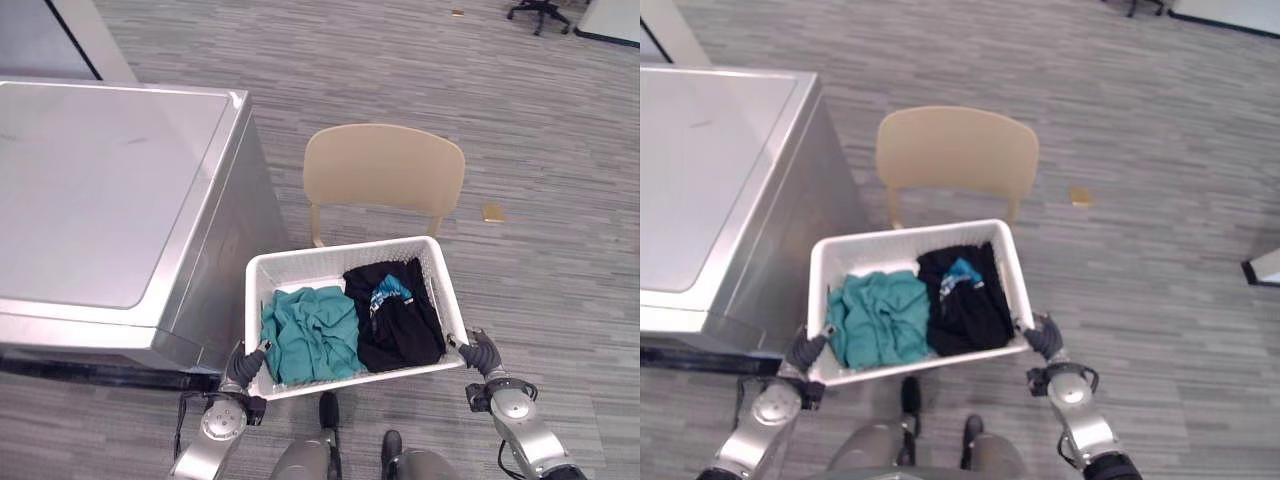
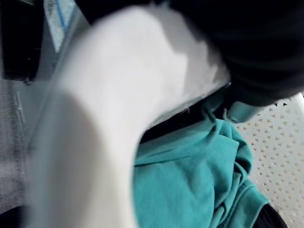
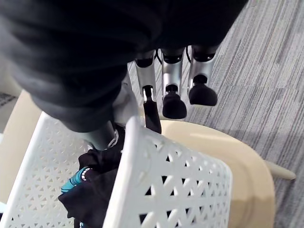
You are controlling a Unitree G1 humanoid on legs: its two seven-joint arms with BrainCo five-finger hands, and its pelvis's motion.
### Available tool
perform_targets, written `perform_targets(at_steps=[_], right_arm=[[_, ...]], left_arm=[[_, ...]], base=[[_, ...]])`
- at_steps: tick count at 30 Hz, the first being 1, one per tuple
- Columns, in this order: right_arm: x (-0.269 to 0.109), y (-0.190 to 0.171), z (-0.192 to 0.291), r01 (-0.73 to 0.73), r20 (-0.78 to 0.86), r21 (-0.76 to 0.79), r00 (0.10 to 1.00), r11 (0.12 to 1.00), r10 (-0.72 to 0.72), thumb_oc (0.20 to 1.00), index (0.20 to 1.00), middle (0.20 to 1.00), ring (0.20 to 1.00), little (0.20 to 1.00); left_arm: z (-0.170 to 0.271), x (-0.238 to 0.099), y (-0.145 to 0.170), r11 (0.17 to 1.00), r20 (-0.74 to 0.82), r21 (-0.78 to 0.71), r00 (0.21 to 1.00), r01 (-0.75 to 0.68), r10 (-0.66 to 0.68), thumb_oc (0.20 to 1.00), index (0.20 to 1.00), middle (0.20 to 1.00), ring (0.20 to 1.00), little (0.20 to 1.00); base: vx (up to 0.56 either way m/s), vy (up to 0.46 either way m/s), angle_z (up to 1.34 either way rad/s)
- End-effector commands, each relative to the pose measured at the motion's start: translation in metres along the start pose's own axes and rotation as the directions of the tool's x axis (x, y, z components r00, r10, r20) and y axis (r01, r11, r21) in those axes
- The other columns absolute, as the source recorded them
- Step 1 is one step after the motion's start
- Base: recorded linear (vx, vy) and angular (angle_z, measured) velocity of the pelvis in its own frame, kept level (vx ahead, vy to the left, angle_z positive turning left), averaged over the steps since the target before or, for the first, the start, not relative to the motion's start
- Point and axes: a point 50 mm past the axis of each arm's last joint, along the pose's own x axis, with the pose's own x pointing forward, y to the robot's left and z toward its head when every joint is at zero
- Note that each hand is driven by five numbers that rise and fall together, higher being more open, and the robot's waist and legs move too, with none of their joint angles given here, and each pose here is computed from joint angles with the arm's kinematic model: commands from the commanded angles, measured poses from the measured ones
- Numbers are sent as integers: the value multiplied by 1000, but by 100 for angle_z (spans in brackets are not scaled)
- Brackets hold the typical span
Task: Grab the laundry basket,head to the washer,open it,put in the laundry and shut it.
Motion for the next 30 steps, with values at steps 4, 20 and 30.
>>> perform_targets(at_steps=[4,20,30], right_arm=[[16,-13,50,61,240,-60,970,996,-45,200,200,200,200,200],[39,26,66,-5,222,-58,975,998,18,200,200,200,200,200],[39,30,63,-17,204,-44,979,999,26,1000,1000,1000,1000,1000]], left_arm=[[56,25,-9,999,236,-22,971,-41,45,200,200,200,200,200],[90,65,-27,994,251,-3,962,-111,108,344,344,344,344,344],[93,68,-25,994,248,7,963,-113,108,1000,1000,1000,1000,1000]], base=[[-150,-7,13],[-79,108,2],[-15,8,-6]])
